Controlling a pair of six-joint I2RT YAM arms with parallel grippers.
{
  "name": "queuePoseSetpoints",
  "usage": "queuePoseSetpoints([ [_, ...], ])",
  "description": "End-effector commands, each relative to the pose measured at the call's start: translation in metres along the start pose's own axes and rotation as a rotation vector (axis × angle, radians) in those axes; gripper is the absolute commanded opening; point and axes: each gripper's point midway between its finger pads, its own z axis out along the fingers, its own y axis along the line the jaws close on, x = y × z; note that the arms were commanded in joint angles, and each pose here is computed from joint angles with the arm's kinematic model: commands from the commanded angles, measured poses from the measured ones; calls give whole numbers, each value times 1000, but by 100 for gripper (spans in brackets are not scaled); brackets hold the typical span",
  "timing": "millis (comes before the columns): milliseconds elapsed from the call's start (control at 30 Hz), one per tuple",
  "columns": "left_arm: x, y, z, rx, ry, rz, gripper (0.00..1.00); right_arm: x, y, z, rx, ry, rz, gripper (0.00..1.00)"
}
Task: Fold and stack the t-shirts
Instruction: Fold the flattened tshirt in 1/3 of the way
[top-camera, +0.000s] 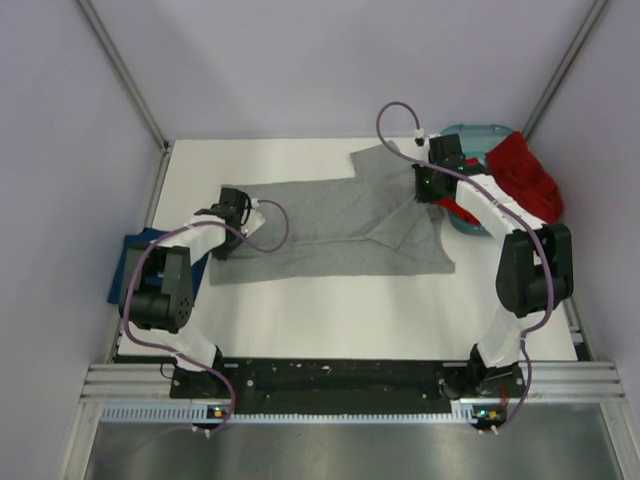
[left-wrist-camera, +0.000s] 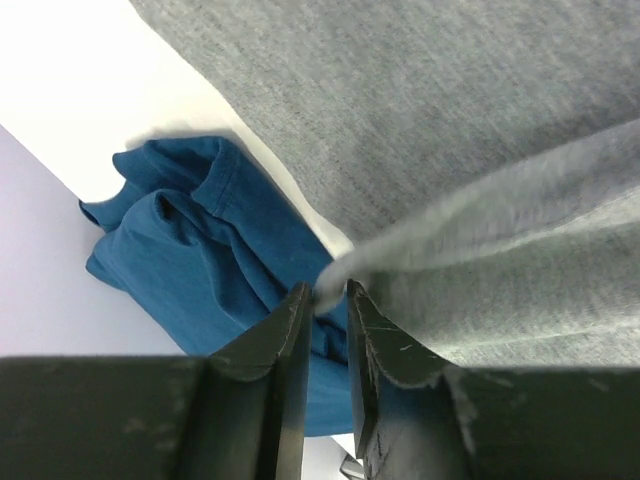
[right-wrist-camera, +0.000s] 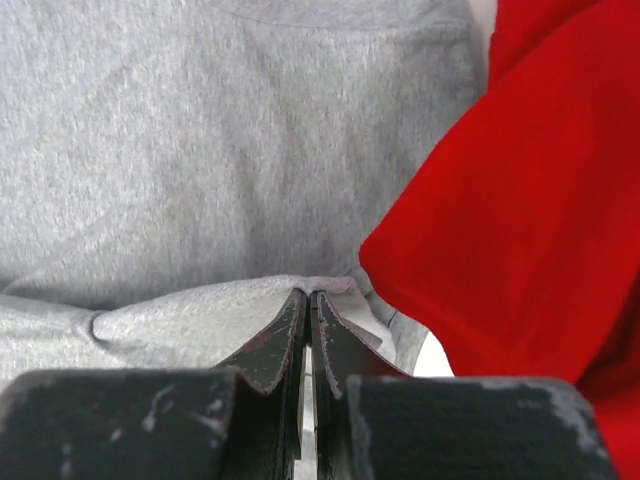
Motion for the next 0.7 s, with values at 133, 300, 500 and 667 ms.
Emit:
queuePoseSetpoints([
  [133, -33, 66, -17, -223, -66, -155, 44, -47, 5, 29, -27, -67, 0, 38],
  [300, -53, 79, -50, -185, -172, -204, 50, -71, 12, -8, -38, -131, 64, 55],
  [500, -31, 12, -60, 71, -233, -90, 48, 11, 50, -35, -112, 3, 227, 54],
  [667, 6, -11, -33, 59, -109, -63, 34, 71, 91, -18, -176, 166, 209, 54],
])
